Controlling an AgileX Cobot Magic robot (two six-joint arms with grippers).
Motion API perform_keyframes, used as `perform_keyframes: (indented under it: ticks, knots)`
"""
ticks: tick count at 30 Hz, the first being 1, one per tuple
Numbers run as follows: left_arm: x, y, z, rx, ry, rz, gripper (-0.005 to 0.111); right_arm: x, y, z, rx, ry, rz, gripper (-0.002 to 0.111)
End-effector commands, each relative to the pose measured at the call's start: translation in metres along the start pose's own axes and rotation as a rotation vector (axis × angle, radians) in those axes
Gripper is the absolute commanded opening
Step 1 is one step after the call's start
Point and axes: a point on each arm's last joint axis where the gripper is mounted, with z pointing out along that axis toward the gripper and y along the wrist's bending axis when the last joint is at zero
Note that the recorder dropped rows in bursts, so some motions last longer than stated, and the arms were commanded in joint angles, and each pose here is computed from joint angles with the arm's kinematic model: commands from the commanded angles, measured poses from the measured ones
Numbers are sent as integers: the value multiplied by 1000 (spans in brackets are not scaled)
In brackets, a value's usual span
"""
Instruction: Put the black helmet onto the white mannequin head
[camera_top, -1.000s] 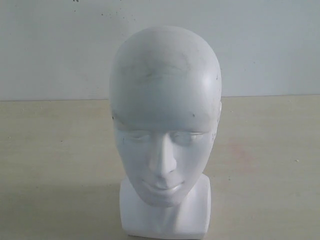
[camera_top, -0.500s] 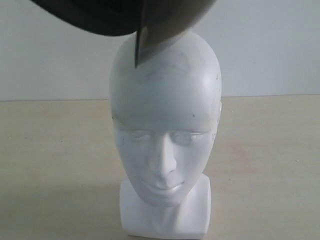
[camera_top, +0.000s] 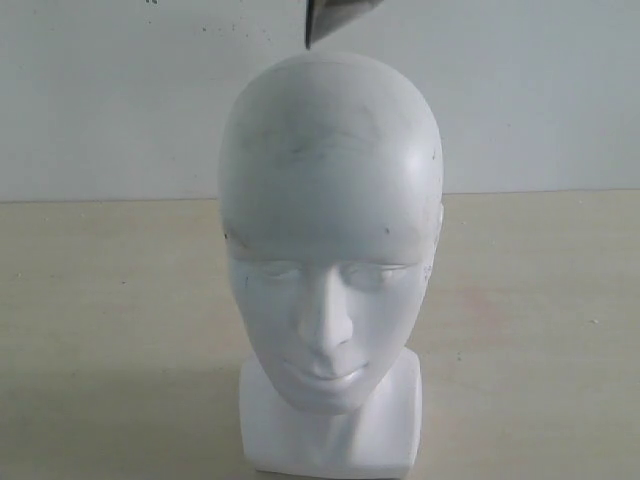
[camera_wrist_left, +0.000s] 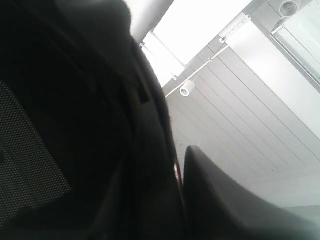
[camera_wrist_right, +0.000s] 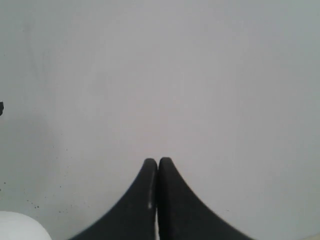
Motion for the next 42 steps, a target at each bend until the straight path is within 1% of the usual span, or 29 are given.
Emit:
perform_keyframes:
  ticks: [1, 4, 8, 16, 19, 21, 23, 24, 25, 26, 27, 28, 30, 32, 33, 34, 36, 37, 39, 42]
  knots:
    - [-3, -17, 4, 116, -6, 2, 4, -4, 2, 0, -7, -31, -1, 0]
    - [-2, -17, 4, 115, 9, 9, 4, -5, 2, 0, -11, -41, 3, 0]
    - [-1, -11, 4, 101, 9, 0, 4, -7, 3, 0, -19, -65, 3, 0]
    - [1, 12, 5, 51, 13, -51, 4, -3, 1, 0, -1, -14, 0, 0]
    - [1, 19, 4, 34, 14, -58, 4, -11, 5, 2, -12, -38, 3, 0]
    - [1, 25, 6, 26, 18, -60, 4, -24, 11, 4, -25, -69, 16, 0]
    - [-1, 29, 16, 41, 36, -45, 4, -47, 22, 13, -29, -62, 19, 0]
    - [-2, 30, 24, 59, 62, -36, 4, -63, 30, 24, -26, -49, -6, 0]
    - [-3, 30, 29, 69, 72, -38, 4, -71, 34, 33, -23, -42, -27, 0]
    - [-5, 30, 36, 87, 78, -34, 4, -91, 44, 48, -28, -53, -62, 0]
    - [-6, 31, 39, 93, 78, -31, 4, -100, 48, 58, -27, -49, -83, 0]
    - [-7, 32, 43, 100, 79, -28, 4, -117, 57, 77, -27, -47, -114, 0]
    - [-6, 34, 43, 100, 78, 4, 4, -142, 69, 110, -31, -58, -171, 0]
    - [-6, 36, 43, 97, 76, 49, 4, -160, 78, 135, -38, -75, -183, 0]
    - [-6, 42, 42, 86, 75, 60, 4, -173, 85, 151, -44, -85, -184, 0]
    - [-5, 47, 42, 76, 72, 54, 4, -178, 88, 158, -44, -79, -185, 0]
    - [2, 61, 42, 55, 66, 9, 4, -194, 97, 176, -42, -46, -225, 0]
    - [8, 72, 43, 40, 55, -28, 4, -201, 101, 183, -41, -28, -249, 0]
    - [15, 83, 43, 24, 44, -51, 4, -212, 106, 189, -47, -44, -268, 0]
    - [22, 95, 43, 4, 40, -78, 4, -222, 111, 196, -49, -33, -315, 0]
